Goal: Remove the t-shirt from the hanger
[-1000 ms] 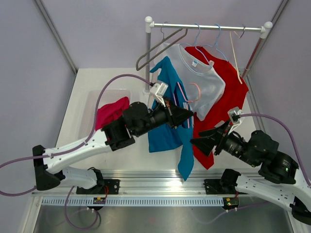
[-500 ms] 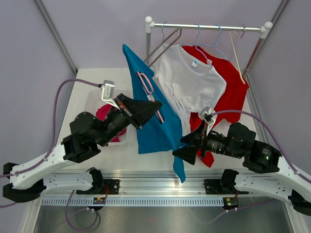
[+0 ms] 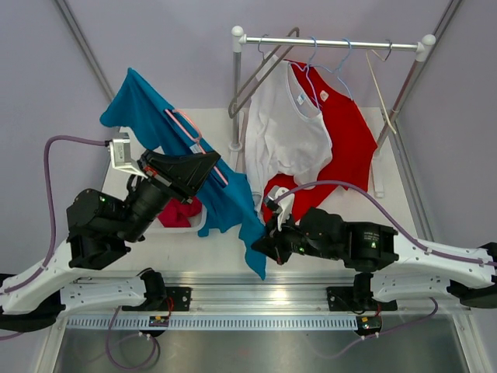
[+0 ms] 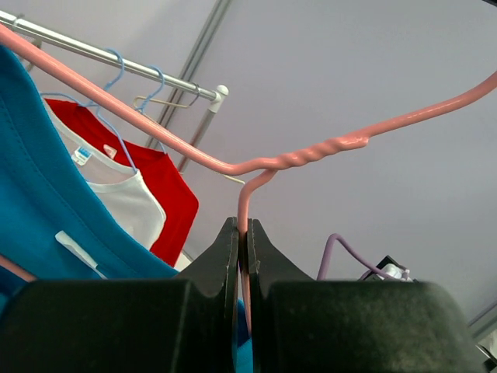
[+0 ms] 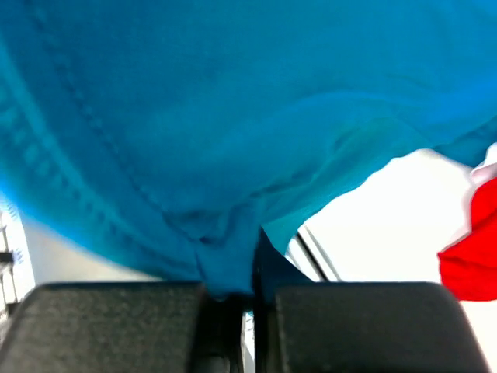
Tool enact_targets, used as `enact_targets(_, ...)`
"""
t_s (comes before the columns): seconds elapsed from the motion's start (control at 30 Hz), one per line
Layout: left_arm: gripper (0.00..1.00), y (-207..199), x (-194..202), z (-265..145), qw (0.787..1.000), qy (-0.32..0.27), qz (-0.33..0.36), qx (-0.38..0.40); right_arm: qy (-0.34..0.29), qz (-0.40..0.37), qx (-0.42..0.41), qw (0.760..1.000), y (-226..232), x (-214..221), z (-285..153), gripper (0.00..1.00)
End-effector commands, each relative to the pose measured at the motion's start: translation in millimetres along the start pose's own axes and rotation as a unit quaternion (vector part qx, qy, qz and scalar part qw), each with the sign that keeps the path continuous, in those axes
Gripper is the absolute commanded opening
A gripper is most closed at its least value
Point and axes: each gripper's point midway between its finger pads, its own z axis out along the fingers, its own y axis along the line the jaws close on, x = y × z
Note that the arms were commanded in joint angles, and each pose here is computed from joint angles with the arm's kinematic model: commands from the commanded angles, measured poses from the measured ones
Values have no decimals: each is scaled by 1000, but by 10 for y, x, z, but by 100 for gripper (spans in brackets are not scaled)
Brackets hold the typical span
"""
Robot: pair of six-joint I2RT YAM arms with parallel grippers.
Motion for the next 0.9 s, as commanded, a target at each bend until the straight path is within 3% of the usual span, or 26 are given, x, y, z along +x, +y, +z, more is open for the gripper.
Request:
enact_targets(0.0,0,-104,-611,-143,997,-75,0,4,-61,0,7,998,32,-292,-46,0)
enact_targets(0.4,0,-374,-1339,-452,990,-133,-24,45,1,59,86,995,-408,419,-44,0)
enact_targets(0.57,0,-567,-1374,-463,986,-128,-56,89,36,60,136,988,-584,652,70,0)
enact_targets(0.87,0,-723,-1170,-371,984,-104,-60,133,13,47,135,990,-523,446,207,0)
